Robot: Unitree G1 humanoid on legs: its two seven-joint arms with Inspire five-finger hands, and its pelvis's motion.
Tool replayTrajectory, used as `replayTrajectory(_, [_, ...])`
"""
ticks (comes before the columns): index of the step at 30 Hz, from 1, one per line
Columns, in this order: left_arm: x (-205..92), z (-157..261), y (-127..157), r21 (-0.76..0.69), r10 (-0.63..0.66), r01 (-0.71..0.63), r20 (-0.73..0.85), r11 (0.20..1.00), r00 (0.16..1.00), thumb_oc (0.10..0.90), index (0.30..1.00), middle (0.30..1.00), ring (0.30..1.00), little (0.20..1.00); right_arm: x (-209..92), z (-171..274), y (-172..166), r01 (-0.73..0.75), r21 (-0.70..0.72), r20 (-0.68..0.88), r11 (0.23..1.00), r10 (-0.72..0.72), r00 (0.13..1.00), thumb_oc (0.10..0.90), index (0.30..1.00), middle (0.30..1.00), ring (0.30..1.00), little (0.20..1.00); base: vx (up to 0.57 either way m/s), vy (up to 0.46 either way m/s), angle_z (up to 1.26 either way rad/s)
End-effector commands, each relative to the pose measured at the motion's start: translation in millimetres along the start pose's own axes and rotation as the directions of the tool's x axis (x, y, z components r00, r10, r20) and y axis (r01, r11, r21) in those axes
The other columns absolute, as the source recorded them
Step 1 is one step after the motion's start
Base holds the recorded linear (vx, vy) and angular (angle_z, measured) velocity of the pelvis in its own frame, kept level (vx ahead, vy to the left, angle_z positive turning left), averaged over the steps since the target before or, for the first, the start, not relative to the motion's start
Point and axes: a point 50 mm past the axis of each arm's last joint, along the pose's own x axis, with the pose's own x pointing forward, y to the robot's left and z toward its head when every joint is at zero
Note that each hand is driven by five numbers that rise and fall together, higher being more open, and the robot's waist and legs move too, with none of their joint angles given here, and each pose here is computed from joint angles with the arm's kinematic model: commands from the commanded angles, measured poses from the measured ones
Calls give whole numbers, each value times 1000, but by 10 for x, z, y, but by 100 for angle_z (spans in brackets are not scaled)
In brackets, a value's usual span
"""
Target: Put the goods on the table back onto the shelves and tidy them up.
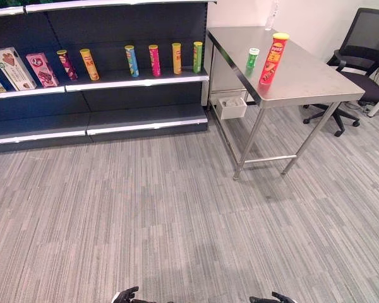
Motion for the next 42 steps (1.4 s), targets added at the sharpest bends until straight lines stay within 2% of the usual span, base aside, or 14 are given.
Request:
replayTrajectory(1, [39, 260, 3, 3, 11, -12, 85, 1000, 996, 800, 900, 900, 900, 900, 24, 267, -127, 33, -5, 102, 999, -33, 994, 800, 900, 900, 900, 900, 0, 0, 0])
replayTrajectory(42, [42, 258, 12, -3, 19, -19, 79, 1000, 997, 800, 900, 900, 900, 900, 18, 130, -178, 48, -20, 52, 999, -47, 998, 800, 900, 900, 900, 900, 0, 0, 0])
